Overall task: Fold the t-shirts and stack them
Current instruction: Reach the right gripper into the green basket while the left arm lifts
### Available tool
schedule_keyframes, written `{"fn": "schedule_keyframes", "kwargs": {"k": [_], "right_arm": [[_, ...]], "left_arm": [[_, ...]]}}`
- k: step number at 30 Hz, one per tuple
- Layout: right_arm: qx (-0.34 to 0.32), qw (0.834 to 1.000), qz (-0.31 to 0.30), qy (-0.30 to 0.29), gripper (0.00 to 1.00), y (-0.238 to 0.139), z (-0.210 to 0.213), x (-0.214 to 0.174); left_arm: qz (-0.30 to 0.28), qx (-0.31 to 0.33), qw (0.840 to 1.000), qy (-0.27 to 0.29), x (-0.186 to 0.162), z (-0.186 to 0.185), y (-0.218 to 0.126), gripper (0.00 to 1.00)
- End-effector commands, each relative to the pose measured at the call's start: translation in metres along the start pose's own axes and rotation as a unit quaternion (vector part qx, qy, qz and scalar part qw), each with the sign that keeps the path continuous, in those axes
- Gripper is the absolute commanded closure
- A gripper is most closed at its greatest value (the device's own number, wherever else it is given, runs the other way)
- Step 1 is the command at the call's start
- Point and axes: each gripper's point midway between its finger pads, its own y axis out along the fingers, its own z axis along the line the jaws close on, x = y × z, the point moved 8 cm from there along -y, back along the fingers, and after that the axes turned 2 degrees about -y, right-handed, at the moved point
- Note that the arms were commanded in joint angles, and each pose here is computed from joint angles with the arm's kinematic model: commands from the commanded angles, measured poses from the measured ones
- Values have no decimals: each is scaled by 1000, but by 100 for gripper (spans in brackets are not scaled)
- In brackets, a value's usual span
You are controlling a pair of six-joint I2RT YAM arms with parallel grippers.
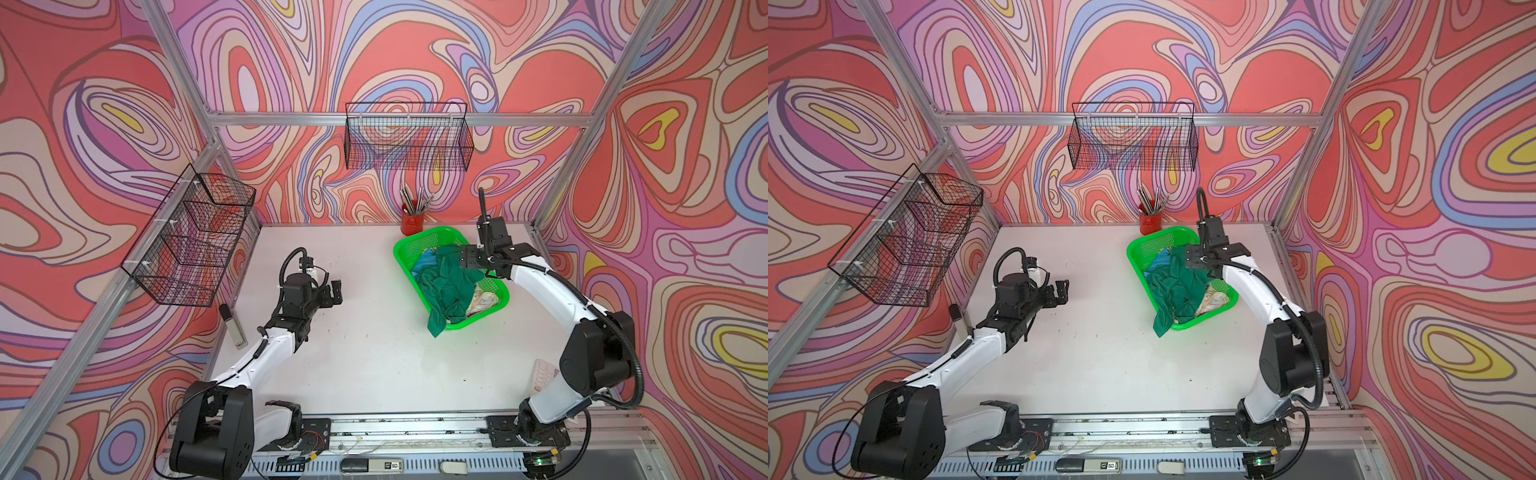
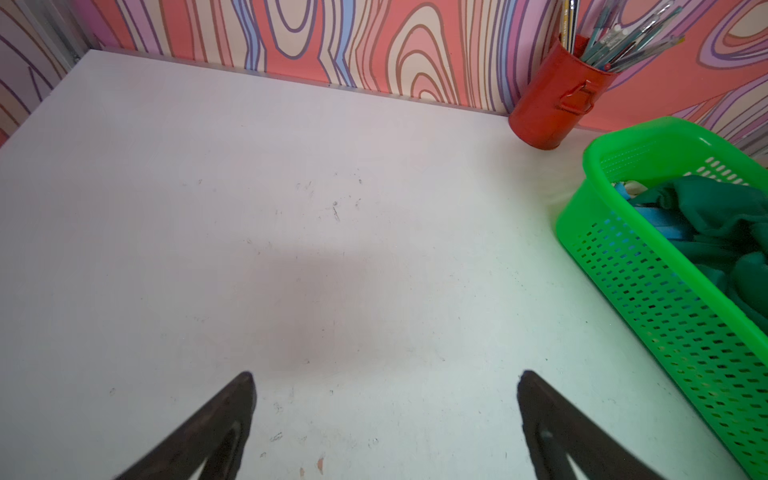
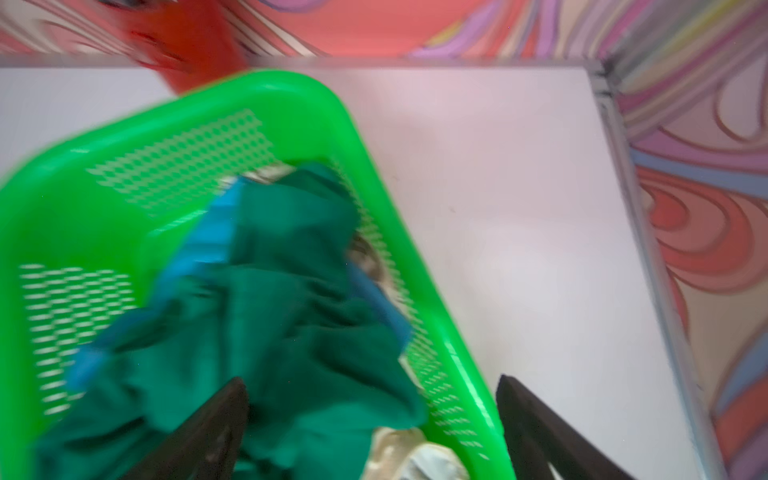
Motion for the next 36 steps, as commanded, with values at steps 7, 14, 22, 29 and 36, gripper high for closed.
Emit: {"fn": "schedule_keyframes", "kwargs": {"k": [7,14,22,29,36], "right_arm": [[146,984,43,-94,32,16,138,-14],[162,975,98,-117,48,44,166,-43],[133,976,119,-124,59,60,166,-59],[93,976,135,-142,63,70,160,-68],[43,979,108,-168,77,67,147,-59]], "left_arm": [[51,-41,998,-16,-25,-24,5,0],[57,-43,997,-14,-30,-29,3,0],[59,-43,997,-12,-31,-30,4,0],[61,-42,997,-11,-31,-29,4,0],[59,-40,997,-11,-31,-29,2,0]]}}
